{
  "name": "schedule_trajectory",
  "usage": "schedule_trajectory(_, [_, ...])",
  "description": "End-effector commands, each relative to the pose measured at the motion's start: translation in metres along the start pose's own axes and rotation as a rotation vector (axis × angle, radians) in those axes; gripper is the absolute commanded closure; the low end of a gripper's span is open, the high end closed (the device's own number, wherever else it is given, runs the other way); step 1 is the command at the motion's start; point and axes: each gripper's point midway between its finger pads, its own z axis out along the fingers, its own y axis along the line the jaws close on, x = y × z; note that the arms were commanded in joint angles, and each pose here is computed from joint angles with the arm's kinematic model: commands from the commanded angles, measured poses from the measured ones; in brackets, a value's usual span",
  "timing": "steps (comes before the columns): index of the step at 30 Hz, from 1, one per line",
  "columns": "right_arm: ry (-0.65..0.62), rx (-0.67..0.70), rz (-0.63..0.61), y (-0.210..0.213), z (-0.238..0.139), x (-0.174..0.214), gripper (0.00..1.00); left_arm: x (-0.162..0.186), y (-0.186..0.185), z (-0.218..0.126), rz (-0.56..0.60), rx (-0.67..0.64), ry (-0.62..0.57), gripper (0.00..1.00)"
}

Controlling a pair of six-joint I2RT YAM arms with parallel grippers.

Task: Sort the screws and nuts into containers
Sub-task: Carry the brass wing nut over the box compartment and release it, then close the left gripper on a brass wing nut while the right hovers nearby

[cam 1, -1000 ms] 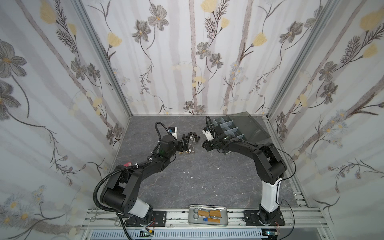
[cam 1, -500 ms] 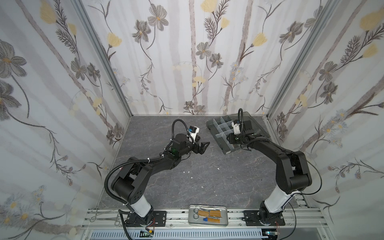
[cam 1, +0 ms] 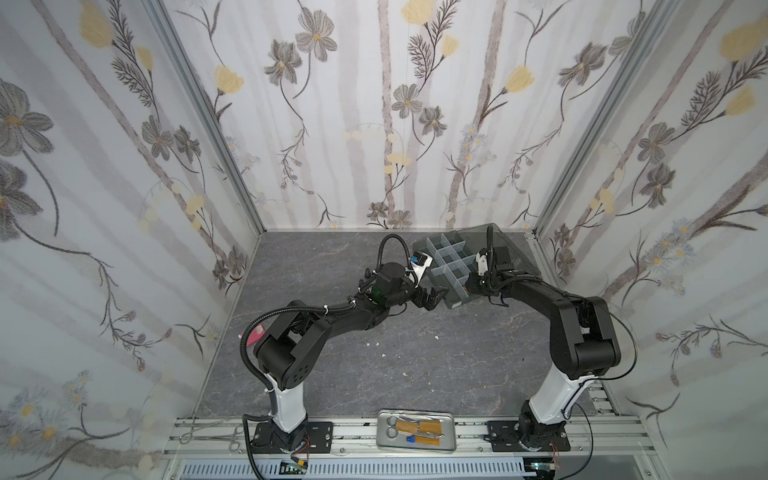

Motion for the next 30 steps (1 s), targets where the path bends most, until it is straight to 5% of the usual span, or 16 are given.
schedule_trajectory(1, [-0.04, 0.004, 0.012, 0.0, -0.001, -0.009, 0.7, -0.003, 0.011, -0.005, 0.038, -0.073, 0.002, 0.0])
schedule_trajectory(5, [-0.077, -0.004, 0.005, 0.005, -0.012, -0.018, 0.6, -0.012, 0.023, -0.017, 0.052, -0.16, -0.031, 0.0])
schedule_trajectory(13, [-0.089, -0.029, -0.042, 0.021, -0.018, -0.025, 0.56, -0.021, 0.058, -0.047, -0.045, -0.259, -0.092, 0.0])
schedule_trajectory(23, [-0.147, -0.39, -0.413, 0.182, -0.027, -0.003, 0.57, 0.004, 0.153, -0.14, -0.281, -0.608, -0.139, 0.02])
schedule_trajectory(27, [-0.128, -0.471, -0.505, 0.236, -0.013, 0.019, 0.61, 0.024, 0.171, -0.169, -0.325, -0.712, -0.105, 0.1])
schedule_trajectory(30, [-0.088, -0.481, -0.555, 0.263, 0.001, 0.033, 0.63, 0.041, 0.179, -0.177, -0.344, -0.765, -0.038, 0.25])
